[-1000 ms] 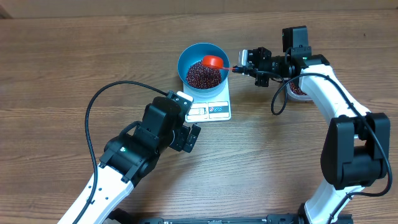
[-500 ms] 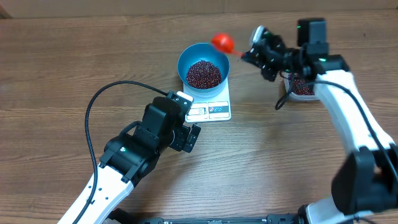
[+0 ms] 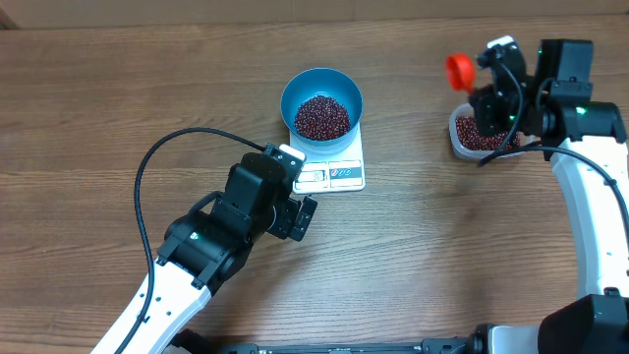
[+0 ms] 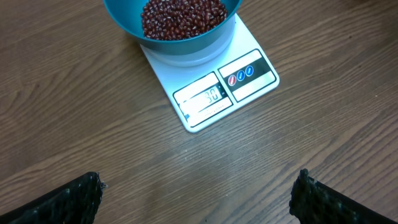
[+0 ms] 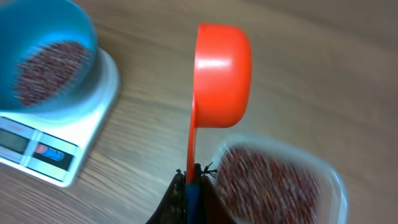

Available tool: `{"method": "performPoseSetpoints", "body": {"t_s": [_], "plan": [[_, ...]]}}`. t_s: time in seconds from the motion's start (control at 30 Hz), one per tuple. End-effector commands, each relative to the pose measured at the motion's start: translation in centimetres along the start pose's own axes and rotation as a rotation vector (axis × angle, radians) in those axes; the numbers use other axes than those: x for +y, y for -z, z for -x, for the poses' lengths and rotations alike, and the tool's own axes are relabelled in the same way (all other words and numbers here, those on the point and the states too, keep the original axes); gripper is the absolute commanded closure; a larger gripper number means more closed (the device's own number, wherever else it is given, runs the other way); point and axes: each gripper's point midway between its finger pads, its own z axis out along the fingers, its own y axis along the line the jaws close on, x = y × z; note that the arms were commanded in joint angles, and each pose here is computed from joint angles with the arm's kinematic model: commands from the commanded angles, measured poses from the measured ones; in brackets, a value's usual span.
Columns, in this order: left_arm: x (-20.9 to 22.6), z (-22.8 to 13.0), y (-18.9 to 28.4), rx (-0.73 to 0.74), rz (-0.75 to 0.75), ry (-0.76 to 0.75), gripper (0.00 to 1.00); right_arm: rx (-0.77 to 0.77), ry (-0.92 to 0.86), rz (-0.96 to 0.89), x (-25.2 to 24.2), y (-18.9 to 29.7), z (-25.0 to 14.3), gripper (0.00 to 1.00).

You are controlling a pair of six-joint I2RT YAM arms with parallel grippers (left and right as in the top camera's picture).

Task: Scoop item into bowl and weigh 150g on scale
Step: 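Move the empty red cup with the right gripper back over the tub, then lower the red cup into the bean tub with the right gripper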

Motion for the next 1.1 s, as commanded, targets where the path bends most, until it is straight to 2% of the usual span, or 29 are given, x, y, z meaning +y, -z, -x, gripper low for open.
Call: {"method": "performPoseSetpoints", "body": {"t_s": [0.0, 0.3, 0.6, 1.07], "plan": [[-0.1, 0.0, -0.1, 0.000, -0.009, -0.015, 0.00, 0.036, -0.082, -0.116, -2.1, 1.0, -0.9, 0.96], [-0.1, 0.0, -0.1, 0.001, -0.009, -0.015, 0.01, 0.165, -0.103, -0.194, -3.1, 1.4, -3.9, 0.96], [-0.1, 0.0, -0.1, 0.001, -0.009, -0.015, 0.01, 0.188, -0.149, -0.245, -3.8, 1.5, -4.4, 0.96], [-0.1, 0.0, -0.1, 0.000, -0.009, -0.015, 0.00, 0.397, -0.206, -0.322, -5.4, -1.2, -8.9, 0.96]]}}
